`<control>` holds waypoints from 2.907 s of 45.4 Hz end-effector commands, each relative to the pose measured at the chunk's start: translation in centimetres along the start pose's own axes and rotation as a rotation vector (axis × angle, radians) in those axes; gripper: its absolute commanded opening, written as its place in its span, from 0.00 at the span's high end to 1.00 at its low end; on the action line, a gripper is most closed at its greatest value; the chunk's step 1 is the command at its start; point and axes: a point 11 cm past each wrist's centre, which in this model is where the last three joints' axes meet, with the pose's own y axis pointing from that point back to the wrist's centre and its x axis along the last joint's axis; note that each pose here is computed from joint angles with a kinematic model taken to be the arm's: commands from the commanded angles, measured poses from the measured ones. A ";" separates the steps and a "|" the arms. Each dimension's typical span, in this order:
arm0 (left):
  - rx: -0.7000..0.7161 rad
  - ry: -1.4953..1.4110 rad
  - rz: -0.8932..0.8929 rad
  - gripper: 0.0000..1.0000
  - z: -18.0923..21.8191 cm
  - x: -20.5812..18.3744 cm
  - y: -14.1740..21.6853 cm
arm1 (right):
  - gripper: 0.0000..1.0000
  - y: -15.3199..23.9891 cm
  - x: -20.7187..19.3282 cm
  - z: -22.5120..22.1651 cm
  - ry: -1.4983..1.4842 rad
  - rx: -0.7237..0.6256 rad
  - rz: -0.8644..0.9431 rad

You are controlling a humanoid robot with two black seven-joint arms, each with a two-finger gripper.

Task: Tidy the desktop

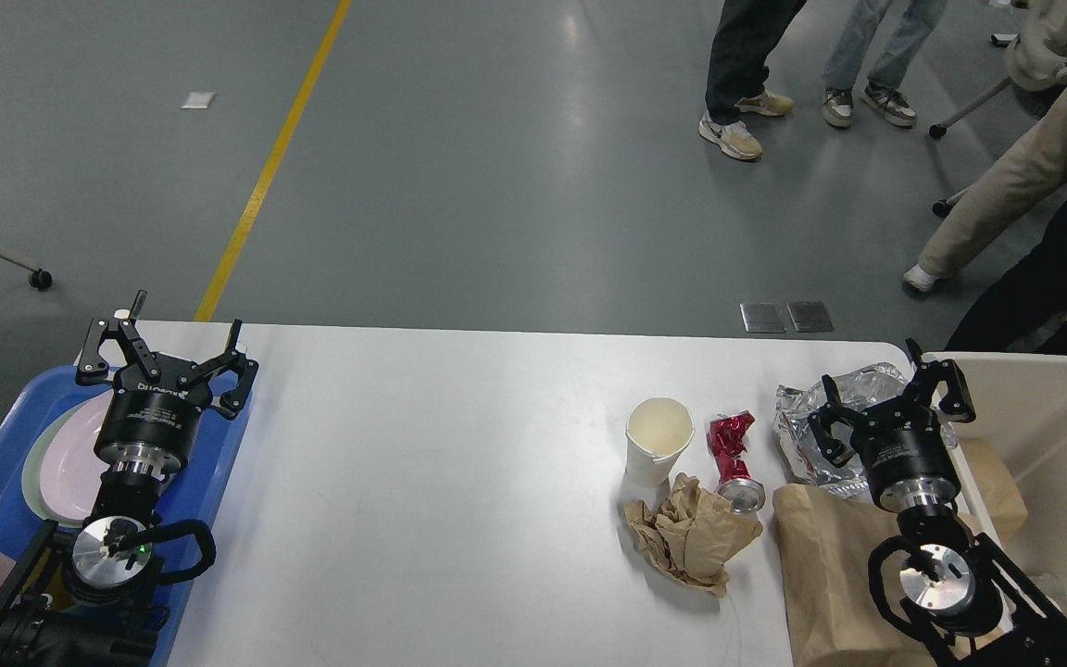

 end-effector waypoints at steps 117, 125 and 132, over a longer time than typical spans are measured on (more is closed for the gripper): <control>0.056 0.065 -0.046 0.03 -4.2 0.7 -1.0 | 0.00 0.0 0.0 0.0 0.000 0.000 0.000; 0.056 0.065 -0.046 0.03 -4.2 0.7 -1.0 | 0.00 0.0 0.0 0.0 0.000 0.000 0.000; 0.056 0.065 -0.046 0.03 -4.2 0.7 -1.0 | 0.00 0.0 0.0 0.0 0.000 0.000 0.000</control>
